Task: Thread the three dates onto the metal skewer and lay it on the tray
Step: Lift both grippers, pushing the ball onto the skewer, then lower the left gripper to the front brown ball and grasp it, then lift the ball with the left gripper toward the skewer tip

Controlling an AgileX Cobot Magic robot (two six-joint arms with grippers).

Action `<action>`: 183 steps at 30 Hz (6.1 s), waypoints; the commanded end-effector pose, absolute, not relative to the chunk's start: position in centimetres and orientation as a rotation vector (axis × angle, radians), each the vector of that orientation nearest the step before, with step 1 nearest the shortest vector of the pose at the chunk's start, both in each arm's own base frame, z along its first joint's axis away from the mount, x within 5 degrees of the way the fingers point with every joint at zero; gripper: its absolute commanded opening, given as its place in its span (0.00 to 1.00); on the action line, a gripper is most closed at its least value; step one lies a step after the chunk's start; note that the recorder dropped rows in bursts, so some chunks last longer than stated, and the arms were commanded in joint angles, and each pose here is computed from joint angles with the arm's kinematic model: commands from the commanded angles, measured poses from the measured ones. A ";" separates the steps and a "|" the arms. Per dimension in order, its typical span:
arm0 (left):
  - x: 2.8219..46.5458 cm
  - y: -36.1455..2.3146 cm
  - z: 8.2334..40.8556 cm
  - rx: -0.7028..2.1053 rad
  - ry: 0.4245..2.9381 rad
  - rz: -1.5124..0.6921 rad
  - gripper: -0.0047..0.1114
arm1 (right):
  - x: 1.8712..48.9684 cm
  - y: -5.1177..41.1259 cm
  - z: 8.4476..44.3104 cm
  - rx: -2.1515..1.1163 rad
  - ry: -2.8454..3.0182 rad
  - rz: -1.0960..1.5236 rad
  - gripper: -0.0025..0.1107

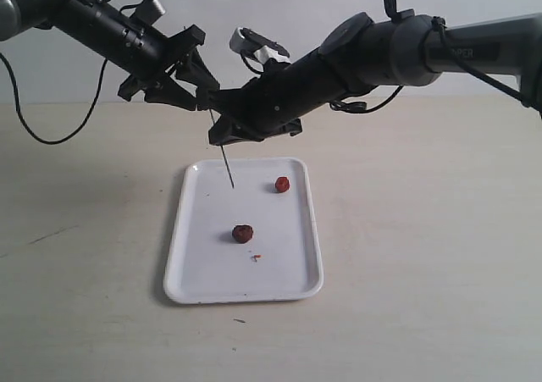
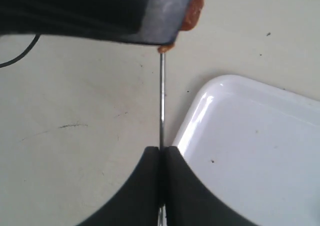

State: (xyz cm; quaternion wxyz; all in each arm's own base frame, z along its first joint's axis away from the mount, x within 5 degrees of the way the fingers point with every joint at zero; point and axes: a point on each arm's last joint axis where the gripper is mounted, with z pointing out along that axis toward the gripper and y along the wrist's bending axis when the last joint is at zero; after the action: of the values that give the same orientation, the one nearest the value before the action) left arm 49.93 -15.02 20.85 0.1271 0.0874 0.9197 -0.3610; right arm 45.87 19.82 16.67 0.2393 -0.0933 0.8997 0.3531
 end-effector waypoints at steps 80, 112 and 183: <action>36.3 -28.6 12.7 1.992 2.335 -0.139 0.49 | 42.8 4.9 16.9 -0.559 2.648 0.914 0.02; 36.3 -28.3 11.1 2.036 2.366 -0.107 0.18 | 42.9 4.8 16.9 -0.553 2.644 0.903 0.02; 44.9 -8.2 24.4 0.370 2.505 -1.214 0.20 | 41.4 9.8 15.6 -1.418 2.216 0.902 0.02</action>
State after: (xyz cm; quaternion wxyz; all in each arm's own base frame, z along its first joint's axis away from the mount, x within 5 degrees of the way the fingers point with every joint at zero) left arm 45.16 -7.44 24.16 0.1739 0.1259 0.8799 -0.4240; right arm 41.21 10.00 15.44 0.1621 -0.4966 0.7892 0.3231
